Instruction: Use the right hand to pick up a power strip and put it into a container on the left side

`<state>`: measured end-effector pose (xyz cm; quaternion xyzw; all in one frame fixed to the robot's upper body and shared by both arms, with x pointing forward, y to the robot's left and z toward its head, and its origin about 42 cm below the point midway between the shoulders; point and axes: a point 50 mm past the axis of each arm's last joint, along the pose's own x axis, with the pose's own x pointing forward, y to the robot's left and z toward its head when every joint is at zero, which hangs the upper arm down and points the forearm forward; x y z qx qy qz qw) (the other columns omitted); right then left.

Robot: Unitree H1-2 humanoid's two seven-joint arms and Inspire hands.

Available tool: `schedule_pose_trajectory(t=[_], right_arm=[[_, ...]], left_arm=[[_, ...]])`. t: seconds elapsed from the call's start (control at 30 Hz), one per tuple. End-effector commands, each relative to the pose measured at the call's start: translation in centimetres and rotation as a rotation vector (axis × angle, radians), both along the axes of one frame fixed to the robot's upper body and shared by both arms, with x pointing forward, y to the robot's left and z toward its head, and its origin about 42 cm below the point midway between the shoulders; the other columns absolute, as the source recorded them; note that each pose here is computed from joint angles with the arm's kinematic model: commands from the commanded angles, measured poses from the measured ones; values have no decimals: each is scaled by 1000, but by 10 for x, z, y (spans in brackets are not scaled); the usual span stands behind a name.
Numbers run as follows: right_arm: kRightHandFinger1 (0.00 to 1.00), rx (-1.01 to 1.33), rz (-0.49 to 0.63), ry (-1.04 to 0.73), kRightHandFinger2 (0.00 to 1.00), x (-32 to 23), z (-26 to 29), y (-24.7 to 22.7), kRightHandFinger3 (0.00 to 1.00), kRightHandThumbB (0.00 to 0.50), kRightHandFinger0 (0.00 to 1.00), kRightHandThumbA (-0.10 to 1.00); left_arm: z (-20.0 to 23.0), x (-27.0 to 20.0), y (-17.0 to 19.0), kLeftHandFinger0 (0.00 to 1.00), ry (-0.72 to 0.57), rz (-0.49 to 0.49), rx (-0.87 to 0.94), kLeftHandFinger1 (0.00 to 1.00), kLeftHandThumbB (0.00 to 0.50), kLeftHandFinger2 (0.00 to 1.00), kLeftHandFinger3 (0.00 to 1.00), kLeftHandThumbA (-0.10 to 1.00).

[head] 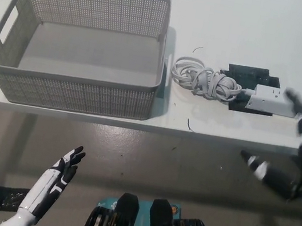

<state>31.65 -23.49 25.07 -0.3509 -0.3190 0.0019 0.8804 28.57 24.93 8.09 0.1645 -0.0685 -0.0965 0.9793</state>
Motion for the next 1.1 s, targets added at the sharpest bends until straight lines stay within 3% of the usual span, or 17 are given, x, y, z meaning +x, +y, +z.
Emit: schedule_pose_trajectory(t=[0.0,0.43,1.07], right_arm=[[1000,-204,-144,-72,1000,22,51,-8,1000,291,1000,1000],[1000,-457,-284,99,1000,116,76,16,1000,395,1000,1000],[1000,-552,-307,308,1000,178,35,48,1000,423,1000,1000]], left_arm=[[13,2,3,1000,-82,-29,20,1000,139,1000,1000,1000],[14,6,3,1000,-89,-46,29,1000,136,1000,1000,1000],[13,6,3,1000,-81,-52,29,1000,145,1000,1000,1000]])
